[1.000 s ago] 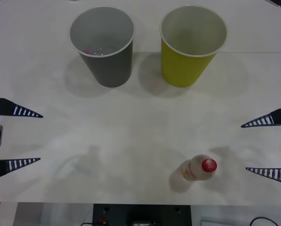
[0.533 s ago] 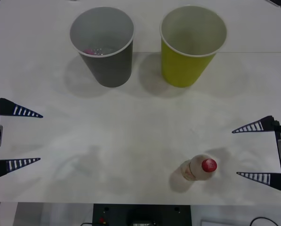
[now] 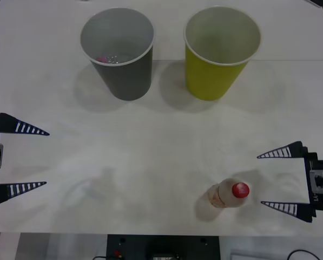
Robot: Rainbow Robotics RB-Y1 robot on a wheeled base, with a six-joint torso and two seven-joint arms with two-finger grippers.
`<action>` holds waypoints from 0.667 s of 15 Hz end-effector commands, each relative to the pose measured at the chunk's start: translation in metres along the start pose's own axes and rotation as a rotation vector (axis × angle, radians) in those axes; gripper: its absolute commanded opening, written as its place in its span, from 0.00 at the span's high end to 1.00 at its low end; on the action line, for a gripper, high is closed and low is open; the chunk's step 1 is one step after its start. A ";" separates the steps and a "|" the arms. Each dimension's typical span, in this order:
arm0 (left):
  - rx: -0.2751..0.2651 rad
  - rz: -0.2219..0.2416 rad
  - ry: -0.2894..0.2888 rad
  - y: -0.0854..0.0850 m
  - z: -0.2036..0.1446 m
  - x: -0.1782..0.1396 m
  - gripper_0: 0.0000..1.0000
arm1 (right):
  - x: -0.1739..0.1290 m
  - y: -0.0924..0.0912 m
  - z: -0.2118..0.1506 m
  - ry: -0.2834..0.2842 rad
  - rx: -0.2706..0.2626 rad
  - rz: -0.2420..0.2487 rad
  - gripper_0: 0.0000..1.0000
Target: Put the can into the green bin and the plastic bottle into the gray bin
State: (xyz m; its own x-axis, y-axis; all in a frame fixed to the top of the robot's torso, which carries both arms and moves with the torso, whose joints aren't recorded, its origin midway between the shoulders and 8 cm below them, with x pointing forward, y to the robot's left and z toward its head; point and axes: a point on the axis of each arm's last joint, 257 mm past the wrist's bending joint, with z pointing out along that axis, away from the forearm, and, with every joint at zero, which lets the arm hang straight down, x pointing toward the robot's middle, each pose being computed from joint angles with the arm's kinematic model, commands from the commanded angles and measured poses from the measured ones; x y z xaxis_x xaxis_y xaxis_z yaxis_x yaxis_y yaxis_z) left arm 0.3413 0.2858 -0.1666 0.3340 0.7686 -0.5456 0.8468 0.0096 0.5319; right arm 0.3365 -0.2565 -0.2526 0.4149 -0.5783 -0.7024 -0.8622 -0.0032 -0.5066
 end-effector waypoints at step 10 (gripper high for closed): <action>0.000 0.000 0.000 0.000 0.000 0.000 0.00 | 0.003 0.012 0.056 -0.172 0.069 -0.007 0.00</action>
State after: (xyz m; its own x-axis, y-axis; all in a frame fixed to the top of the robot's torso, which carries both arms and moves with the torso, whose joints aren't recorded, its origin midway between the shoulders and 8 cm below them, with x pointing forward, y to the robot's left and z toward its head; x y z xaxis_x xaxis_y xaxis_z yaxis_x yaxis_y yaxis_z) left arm 0.3413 0.2858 -0.1666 0.3340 0.7686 -0.5456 0.8468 0.0096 0.5319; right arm 0.3434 -0.2163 -0.2869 0.4755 -0.4428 -0.7601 -0.8351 0.0445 -0.5483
